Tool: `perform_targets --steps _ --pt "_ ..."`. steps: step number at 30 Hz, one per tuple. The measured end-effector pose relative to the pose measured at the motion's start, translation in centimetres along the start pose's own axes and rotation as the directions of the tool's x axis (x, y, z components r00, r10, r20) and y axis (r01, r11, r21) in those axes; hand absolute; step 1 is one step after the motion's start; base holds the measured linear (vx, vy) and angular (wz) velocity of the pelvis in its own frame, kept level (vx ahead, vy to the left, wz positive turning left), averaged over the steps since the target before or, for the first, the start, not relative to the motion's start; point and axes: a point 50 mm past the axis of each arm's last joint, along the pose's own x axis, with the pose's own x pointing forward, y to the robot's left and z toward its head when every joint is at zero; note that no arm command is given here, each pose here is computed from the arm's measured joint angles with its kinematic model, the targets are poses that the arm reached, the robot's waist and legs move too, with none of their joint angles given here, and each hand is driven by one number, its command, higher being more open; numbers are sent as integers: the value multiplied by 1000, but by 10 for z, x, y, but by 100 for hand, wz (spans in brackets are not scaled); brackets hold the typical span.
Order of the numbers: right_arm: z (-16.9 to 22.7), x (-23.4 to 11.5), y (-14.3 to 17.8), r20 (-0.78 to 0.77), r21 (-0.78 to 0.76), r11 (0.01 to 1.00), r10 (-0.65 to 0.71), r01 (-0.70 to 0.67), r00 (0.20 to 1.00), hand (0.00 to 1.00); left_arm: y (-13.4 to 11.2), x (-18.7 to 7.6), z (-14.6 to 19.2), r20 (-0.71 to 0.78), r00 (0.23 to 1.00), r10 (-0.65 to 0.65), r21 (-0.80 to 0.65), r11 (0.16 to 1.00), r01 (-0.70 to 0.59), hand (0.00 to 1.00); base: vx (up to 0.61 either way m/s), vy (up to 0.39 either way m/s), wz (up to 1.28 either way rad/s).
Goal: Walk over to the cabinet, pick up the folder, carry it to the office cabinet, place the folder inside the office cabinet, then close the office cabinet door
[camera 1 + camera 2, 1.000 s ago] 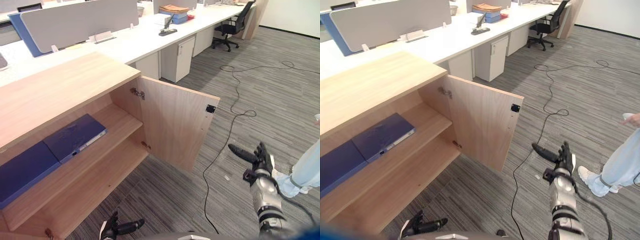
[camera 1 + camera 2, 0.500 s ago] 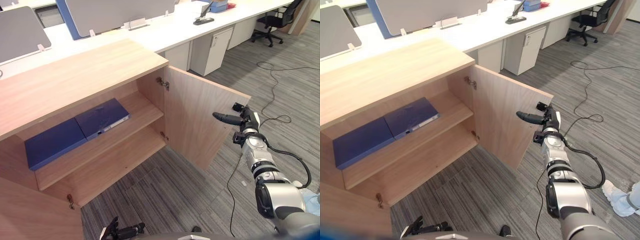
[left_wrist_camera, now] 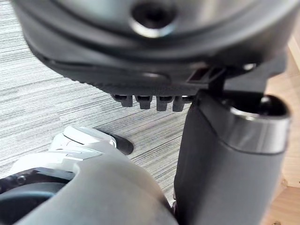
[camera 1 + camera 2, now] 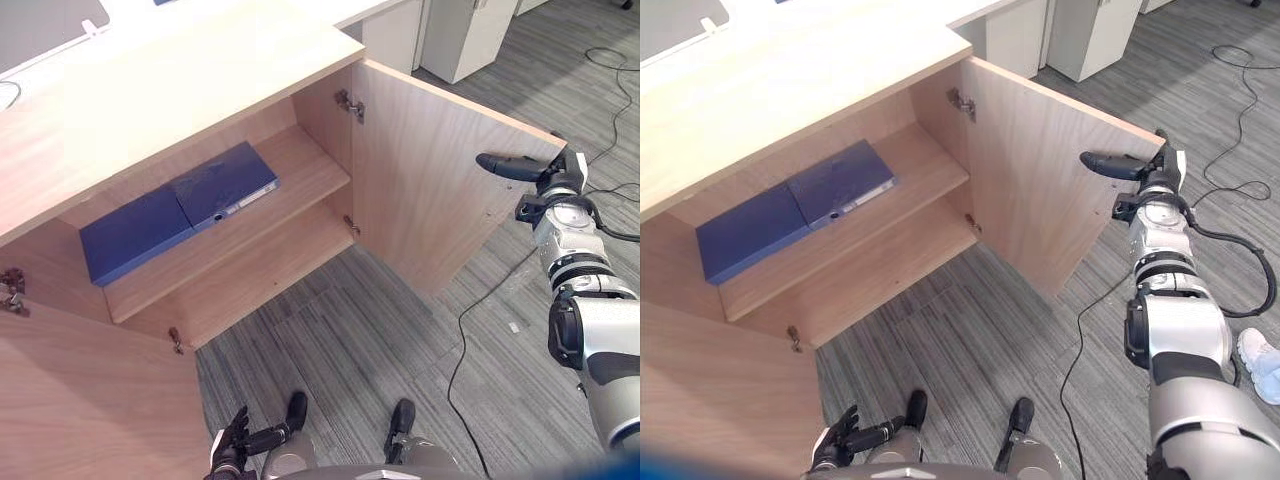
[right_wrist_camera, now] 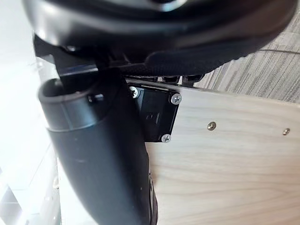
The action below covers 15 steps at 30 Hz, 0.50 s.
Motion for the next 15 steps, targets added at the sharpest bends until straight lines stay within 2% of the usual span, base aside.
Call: perform_targets --steps 2,5,8,10,11,13,15 --pt "0 0 1 3 -8 1000 5 -5 1000 100 0 1 3 7 1000 1 3 1000 -1 100 2 14 -3" --pt "4 -1 11 34 -100 993 58 -54 998 100 1 2 6 14 1000 3 8 1000 -3 100 10 32 -26" --pt "1 -10 30 75 -295 937 217 -187 973 100 1 3 6 14 1000 3 15 1000 -3 100 22 42 -51" --pt "-9 -25 53 53 -434 831 409 -347 911 100 3 3 6 14 1000 -1 52 999 0 100 26 37 -54" --pt "-13 -30 60 41 -463 796 458 -390 888 100 3 3 7 15 1000 -1 56 998 1 100 31 30 -53" --pt "-29 -49 80 -24 -535 665 606 -522 795 100 4 5 10 20 1000 -7 84 996 5 100 33 10 -47" --pt "-57 -84 110 -179 -567 408 787 -716 591 100 4 8 18 33 999 -11 134 991 7 100 29 -9 -35"
